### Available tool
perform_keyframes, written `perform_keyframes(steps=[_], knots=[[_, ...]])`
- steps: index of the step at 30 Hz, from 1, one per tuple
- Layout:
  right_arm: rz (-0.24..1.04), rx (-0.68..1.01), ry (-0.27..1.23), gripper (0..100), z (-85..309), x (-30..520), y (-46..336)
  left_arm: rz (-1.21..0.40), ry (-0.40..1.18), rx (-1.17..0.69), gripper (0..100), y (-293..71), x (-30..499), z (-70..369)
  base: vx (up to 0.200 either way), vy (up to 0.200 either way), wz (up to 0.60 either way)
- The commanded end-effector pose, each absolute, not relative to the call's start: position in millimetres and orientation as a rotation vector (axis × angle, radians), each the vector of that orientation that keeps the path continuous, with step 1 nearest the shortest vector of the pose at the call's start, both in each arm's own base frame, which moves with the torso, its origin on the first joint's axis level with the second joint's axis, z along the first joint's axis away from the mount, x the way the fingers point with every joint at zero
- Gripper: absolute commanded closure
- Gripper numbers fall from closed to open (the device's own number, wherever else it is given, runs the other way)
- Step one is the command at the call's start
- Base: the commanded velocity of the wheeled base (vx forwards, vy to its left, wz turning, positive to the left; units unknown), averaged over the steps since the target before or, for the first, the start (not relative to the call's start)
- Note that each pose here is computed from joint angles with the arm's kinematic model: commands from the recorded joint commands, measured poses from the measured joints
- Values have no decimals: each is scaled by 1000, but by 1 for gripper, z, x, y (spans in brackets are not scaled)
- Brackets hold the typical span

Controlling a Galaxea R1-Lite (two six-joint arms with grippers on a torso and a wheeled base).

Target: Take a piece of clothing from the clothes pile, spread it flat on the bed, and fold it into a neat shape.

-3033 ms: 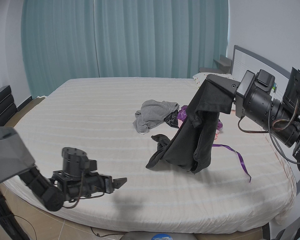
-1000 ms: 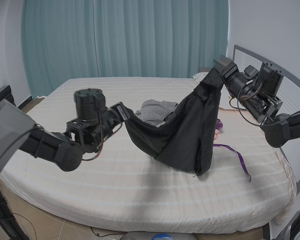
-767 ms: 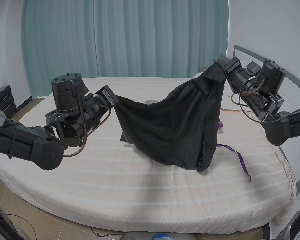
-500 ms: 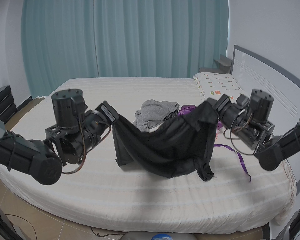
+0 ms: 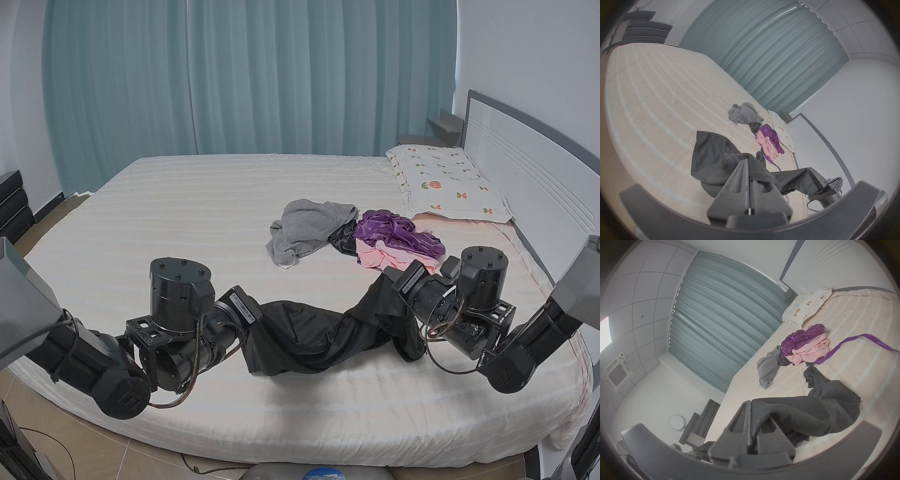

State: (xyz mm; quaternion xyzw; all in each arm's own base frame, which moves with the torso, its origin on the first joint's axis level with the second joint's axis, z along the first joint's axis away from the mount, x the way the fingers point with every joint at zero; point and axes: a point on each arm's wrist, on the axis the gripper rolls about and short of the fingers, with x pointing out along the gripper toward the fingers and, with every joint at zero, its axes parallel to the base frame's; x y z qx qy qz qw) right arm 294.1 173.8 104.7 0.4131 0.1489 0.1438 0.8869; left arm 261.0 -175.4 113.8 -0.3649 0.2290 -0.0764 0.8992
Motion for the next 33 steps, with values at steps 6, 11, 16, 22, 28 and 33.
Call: perform_keyframes(steps=[6, 11, 16, 22, 28, 33], knots=[[299, 832, 355, 100, 93, 285, 179, -143, 534, -792, 100, -173, 257, 102, -167, 0, 0], [297, 829, 359, 100, 92, 285, 179, -137, 529, -798, 100, -171, 259, 102, -160, 0, 0], [302, 828, 362, 100, 92, 283, 181, -139, 520, -852, 100, -172, 259, 103, 0, 0, 0], [305, 825, 365, 100, 91, 283, 182, -163, 479, -874, 100, -171, 258, 106, 0, 0, 0], [319, 803, 367, 100, 91, 280, 185, -185, 479, -890, 100, -170, 257, 111, 0, 0, 0], [302, 795, 349, 100, 92, 281, 185, -198, 466, -901, 100, -168, 256, 117, 0, 200, 0]])
